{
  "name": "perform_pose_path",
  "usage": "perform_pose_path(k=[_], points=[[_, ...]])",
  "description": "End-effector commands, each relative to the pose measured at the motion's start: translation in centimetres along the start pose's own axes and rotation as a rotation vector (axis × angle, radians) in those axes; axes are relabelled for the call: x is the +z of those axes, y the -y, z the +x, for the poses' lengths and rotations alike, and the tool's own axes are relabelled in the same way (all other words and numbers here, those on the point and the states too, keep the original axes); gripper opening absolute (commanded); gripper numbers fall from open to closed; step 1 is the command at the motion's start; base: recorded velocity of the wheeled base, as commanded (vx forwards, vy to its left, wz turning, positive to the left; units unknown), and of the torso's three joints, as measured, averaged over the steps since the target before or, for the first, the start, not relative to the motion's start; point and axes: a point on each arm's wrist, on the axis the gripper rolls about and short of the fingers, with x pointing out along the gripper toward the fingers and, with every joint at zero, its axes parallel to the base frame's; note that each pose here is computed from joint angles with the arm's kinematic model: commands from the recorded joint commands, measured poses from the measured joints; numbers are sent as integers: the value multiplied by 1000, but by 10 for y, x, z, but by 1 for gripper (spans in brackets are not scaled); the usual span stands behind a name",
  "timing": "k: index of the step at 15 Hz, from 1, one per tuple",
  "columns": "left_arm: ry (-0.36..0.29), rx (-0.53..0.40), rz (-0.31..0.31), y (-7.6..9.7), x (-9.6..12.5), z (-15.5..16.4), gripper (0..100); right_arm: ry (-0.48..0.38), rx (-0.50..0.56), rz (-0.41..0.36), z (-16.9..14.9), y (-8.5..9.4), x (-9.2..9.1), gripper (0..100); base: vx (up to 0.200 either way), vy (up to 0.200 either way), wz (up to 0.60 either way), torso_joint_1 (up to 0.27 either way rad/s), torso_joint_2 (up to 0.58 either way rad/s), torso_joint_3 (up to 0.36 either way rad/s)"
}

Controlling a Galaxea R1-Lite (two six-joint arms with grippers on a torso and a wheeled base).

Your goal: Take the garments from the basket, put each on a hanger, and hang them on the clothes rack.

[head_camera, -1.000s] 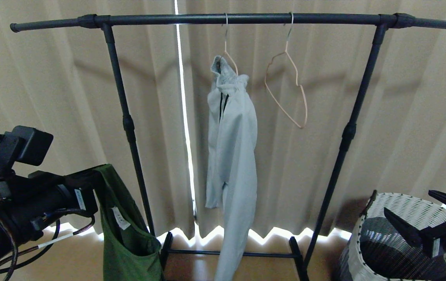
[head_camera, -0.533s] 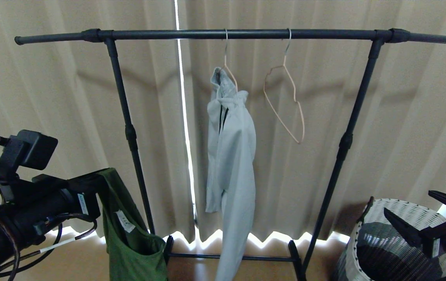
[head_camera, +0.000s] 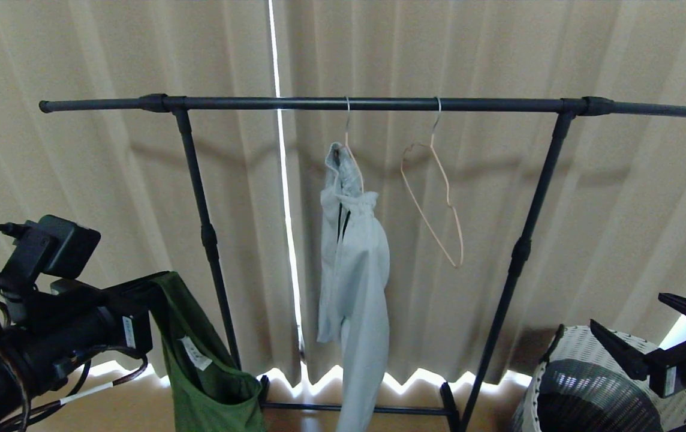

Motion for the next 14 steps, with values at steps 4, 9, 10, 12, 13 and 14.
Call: perform_pose_path(k=[4, 9, 10, 12, 13, 14], points=[[13, 0, 2, 0, -1, 0, 0, 1, 0, 0, 0, 0, 0, 100, 0, 0, 0, 218, -487, -279], [25, -2, 17, 1, -3, -1, 0, 3, 2, 1, 0, 0, 0, 100, 0, 0, 0, 239, -530, -290], [24, 1, 24, 0, -3, -1, 0, 2, 3, 1, -1, 0, 0, 100, 0, 0, 0, 246, -540, -290], [25, 1, 26, 0, -3, -1, 0, -1, 4, 0, 0, 0, 0, 100, 0, 0, 0, 239, -510, -271], [25, 1, 26, 0, -3, -1, 0, -1, 5, 0, 1, 0, 0, 100, 0, 0, 0, 134, -261, -144], [28, 3, 26, 0, -2, -1, 0, 3, 6, -1, 0, 0, 0, 100, 0, 0, 0, 76, -149, -80]])
